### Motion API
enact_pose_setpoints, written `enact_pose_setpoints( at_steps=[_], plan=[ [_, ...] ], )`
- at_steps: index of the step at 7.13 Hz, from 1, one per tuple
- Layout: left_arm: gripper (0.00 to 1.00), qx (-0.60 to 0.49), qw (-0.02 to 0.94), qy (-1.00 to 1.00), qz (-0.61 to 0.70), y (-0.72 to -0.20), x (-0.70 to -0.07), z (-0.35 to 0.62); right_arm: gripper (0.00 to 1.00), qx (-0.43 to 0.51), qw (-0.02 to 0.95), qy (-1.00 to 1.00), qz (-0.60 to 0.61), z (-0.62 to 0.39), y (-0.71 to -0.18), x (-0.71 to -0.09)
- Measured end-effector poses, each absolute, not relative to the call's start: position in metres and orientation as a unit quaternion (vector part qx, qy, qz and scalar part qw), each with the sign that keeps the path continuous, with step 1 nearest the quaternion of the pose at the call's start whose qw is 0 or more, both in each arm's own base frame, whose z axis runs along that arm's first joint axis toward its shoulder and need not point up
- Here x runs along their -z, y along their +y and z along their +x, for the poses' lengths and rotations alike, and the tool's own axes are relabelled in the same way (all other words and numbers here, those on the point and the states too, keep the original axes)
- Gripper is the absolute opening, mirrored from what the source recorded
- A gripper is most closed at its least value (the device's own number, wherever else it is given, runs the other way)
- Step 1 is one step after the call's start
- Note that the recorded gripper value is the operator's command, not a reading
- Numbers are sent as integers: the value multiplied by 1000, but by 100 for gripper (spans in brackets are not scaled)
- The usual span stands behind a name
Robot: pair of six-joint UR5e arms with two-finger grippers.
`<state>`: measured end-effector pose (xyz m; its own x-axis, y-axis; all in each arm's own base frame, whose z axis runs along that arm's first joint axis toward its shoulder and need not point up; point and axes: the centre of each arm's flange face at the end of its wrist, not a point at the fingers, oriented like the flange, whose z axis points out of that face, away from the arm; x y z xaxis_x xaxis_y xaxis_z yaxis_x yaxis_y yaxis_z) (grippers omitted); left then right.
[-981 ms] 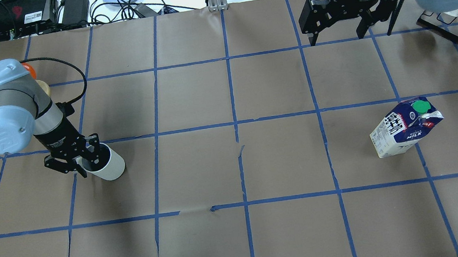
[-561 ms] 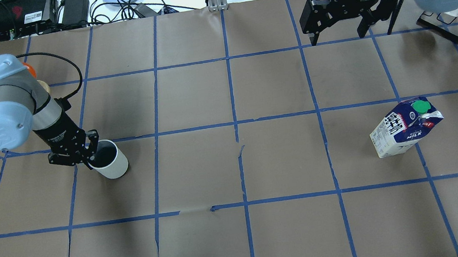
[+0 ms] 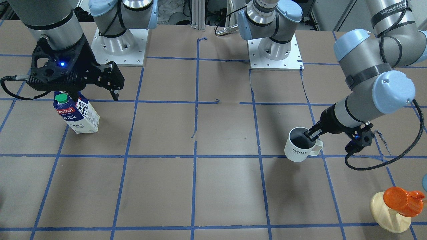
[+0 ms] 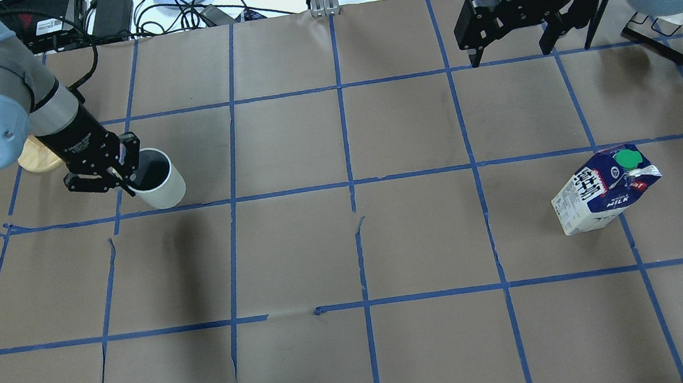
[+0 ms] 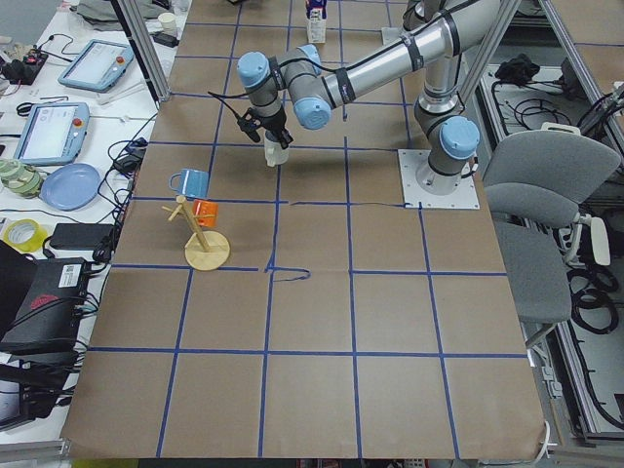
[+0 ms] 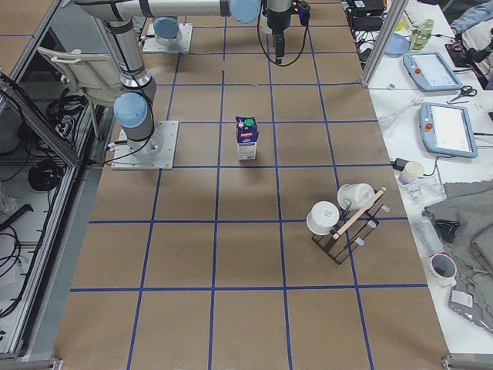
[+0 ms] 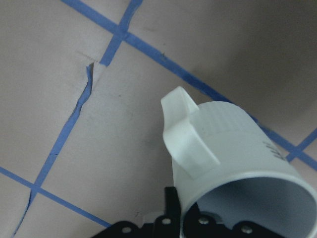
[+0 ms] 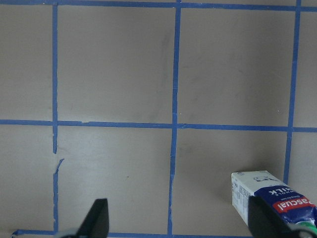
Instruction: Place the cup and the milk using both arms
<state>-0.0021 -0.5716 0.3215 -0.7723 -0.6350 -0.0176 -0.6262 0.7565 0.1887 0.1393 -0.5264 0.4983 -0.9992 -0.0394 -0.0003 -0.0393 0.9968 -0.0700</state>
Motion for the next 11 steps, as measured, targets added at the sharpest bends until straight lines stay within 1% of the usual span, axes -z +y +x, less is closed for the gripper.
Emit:
enact_pose_setpoints(
  at_steps=[3, 6, 7, 8, 11],
  plan=[
    [0, 72, 59, -927, 364, -606, -343, -79, 100, 29, -1, 1000, -10, 110, -530, -499],
    [0, 69, 87, -914, 391, -634, -327, -180, 100, 3, 1, 999, -49, 46, -533, -483],
    [0, 72, 95, -909, 399, -637, -315, -212, 99, -10, 4, 998, -68, 23, -530, -470],
    [0, 78, 96, -906, 404, -636, -301, -237, 95, -23, 9, 996, -83, 6, -524, -457],
    [0, 119, 100, -893, 421, -624, -264, -289, 95, -64, 29, 995, -74, -29, -501, -403]
  ],
)
